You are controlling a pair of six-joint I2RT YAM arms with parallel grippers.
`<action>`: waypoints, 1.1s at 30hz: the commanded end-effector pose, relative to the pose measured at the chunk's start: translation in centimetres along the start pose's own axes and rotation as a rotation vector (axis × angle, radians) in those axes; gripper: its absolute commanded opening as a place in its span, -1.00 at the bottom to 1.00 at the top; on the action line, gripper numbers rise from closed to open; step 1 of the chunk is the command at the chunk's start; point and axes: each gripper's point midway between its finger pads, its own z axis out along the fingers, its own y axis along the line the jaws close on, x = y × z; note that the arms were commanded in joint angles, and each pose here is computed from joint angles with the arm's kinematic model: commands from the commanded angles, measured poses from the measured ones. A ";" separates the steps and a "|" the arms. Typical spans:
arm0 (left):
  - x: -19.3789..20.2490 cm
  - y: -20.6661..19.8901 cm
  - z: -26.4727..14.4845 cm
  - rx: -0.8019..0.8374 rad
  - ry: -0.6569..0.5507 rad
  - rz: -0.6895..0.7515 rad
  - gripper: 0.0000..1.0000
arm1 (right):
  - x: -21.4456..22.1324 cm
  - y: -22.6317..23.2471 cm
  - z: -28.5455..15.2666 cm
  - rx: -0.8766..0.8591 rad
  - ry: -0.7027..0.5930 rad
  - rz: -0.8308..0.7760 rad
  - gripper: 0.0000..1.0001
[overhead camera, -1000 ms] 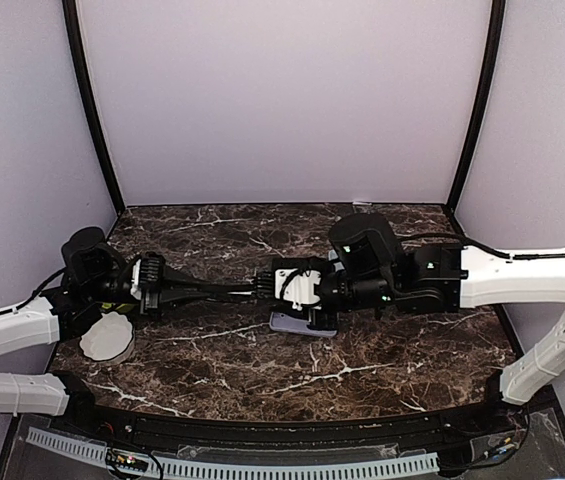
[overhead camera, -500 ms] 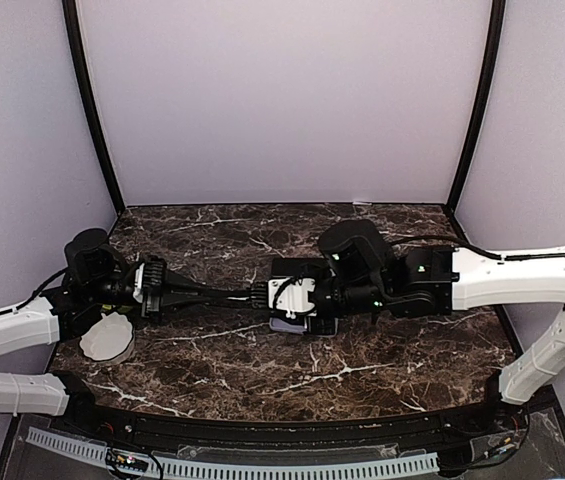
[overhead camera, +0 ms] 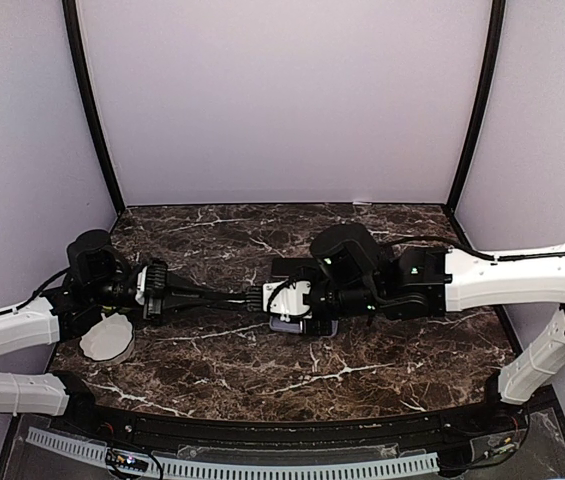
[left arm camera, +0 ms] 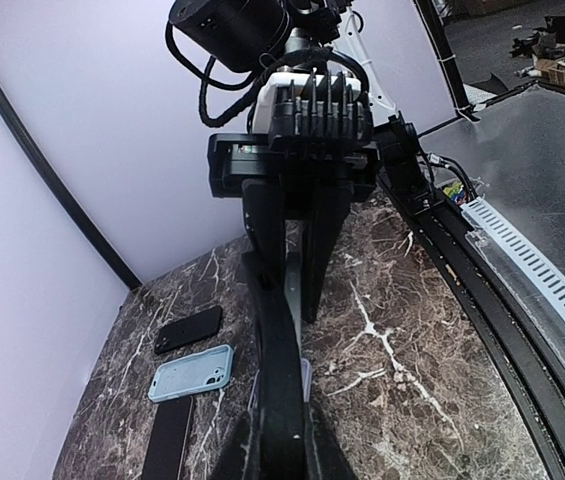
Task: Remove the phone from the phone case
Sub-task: Pass from the left arm to the right
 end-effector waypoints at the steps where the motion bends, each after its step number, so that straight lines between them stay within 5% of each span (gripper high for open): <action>1: -4.2 0.3 -0.1 0.009 -0.113 0.148 -1.00 | -2.8 -0.8 0.2 0.035 -0.079 -0.013 -0.75; 9: -4.2 0.4 -0.1 0.002 -0.112 0.162 -0.90 | -2.5 -1.2 0.5 0.059 -0.061 -0.001 -1.00; 16: -4.4 0.2 -0.3 0.000 -0.120 0.175 -0.17 | -2.1 -1.5 0.6 0.083 -0.047 0.000 -1.00; 20: -4.5 0.2 -0.3 -0.004 -0.124 0.177 0.04 | -1.9 -2.0 0.5 0.116 -0.041 -0.010 -1.00; 33: -4.0 1.2 0.0 -0.035 -0.115 0.098 0.08 | -0.5 -4.3 -0.7 0.322 -0.020 -0.139 -1.00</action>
